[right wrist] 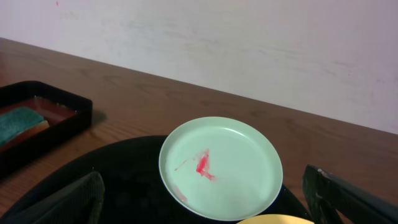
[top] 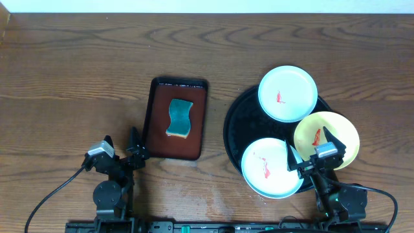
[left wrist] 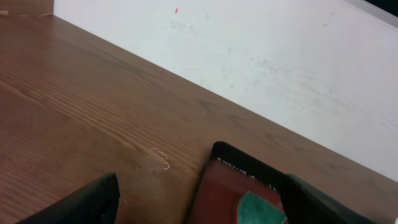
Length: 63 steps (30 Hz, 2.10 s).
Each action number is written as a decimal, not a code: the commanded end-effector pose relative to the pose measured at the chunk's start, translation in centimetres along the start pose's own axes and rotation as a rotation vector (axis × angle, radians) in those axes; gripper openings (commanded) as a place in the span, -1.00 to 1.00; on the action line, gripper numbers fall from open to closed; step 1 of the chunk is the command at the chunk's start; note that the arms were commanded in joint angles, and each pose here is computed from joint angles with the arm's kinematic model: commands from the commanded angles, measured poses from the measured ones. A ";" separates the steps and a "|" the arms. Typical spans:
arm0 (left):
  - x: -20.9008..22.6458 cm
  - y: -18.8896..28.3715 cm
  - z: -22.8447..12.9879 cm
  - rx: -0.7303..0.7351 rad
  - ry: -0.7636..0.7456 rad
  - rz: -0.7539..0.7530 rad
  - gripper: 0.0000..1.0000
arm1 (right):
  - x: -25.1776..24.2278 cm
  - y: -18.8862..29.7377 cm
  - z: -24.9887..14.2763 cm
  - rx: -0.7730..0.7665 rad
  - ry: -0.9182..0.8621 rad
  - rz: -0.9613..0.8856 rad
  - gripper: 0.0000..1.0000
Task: Clean dirty plates on tray and stack at the side
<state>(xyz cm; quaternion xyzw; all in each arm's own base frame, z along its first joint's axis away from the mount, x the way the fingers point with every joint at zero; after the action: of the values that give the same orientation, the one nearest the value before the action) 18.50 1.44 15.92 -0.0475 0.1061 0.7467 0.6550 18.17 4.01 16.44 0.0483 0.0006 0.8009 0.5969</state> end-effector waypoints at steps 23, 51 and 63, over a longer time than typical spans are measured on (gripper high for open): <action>0.5 0.0 -0.4 0.008 -0.004 0.029 0.67 | -0.1 0.0 0.0 0.000 0.011 -0.005 0.98; -6.1 -1.8 11.4 0.353 0.043 -0.221 0.67 | 3.1 -0.4 15.9 0.275 -0.211 0.167 0.99; -7.0 -5.7 8.6 0.879 0.075 -0.185 0.67 | 4.0 -6.4 14.0 0.590 -0.467 0.303 0.99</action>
<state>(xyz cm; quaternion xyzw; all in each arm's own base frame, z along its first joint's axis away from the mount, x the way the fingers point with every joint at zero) 25.41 -1.86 25.79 0.1905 0.4003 0.6053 0.6611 24.07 8.20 30.20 0.3526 0.1014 0.8141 0.4500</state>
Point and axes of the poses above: each gripper's point midway between its finger pads, its own y axis back along the fingers, its own x axis along the line the jaws close on, z = x × y, the point moved 6 cm from there along y, back along the fingers, and after that the axes turned 12 degrees about -y, right-handed, at the moved point
